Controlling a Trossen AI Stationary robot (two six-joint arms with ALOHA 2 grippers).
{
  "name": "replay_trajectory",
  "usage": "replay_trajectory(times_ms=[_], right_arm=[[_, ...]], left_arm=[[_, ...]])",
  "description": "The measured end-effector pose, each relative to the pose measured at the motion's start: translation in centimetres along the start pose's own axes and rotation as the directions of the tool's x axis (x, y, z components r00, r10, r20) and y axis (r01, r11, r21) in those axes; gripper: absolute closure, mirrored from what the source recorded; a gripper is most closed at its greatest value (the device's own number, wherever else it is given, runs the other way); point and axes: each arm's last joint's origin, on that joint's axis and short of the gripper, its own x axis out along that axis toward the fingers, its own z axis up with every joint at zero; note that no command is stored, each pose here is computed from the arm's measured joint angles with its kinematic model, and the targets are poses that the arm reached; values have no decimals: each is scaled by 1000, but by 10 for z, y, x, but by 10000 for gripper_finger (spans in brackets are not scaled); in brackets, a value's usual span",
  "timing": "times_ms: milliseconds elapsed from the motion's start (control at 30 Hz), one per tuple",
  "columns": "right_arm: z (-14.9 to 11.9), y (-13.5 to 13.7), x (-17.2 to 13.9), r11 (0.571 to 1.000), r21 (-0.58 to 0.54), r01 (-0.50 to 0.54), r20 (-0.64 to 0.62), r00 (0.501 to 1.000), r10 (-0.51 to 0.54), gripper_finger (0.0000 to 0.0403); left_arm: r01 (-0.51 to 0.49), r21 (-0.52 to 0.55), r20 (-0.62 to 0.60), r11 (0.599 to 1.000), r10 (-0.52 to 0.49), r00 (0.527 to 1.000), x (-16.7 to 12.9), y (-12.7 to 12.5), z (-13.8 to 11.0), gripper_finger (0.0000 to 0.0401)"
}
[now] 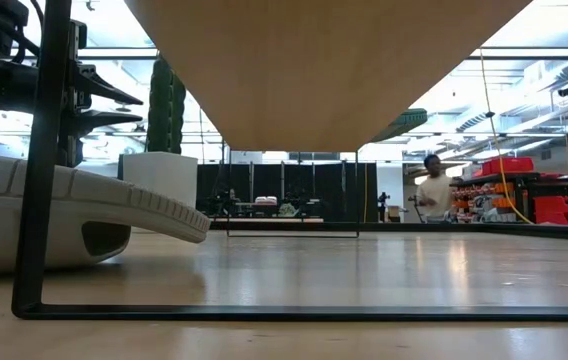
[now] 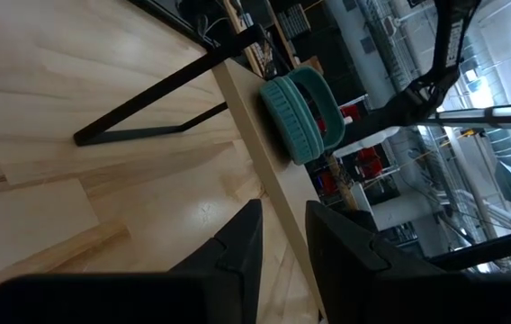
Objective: Pick and place slides into the shelf
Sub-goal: Put the green slide on the shelf
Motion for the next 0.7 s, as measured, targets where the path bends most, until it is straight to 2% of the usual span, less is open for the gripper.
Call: replay_trajectory(times_ms=[133, 433, 700], right_arm=[[-16, 16, -18, 998, 9, -56, -22, 998, 56, 403], [-68, 41, -61, 997, -40, -73, -116, 991, 68, 403], [-117, 55, -101, 994, -70, -80, -177, 982, 67, 403]], left_arm=[[0, 4, 0, 1000, 0, 1000, 0, 0, 0, 309], [55, 76, 17, 996, -56, 998, 0, -5, 2, 310], [153, 236, 76, 960, -176, 981, -4, -33, 16, 316]])
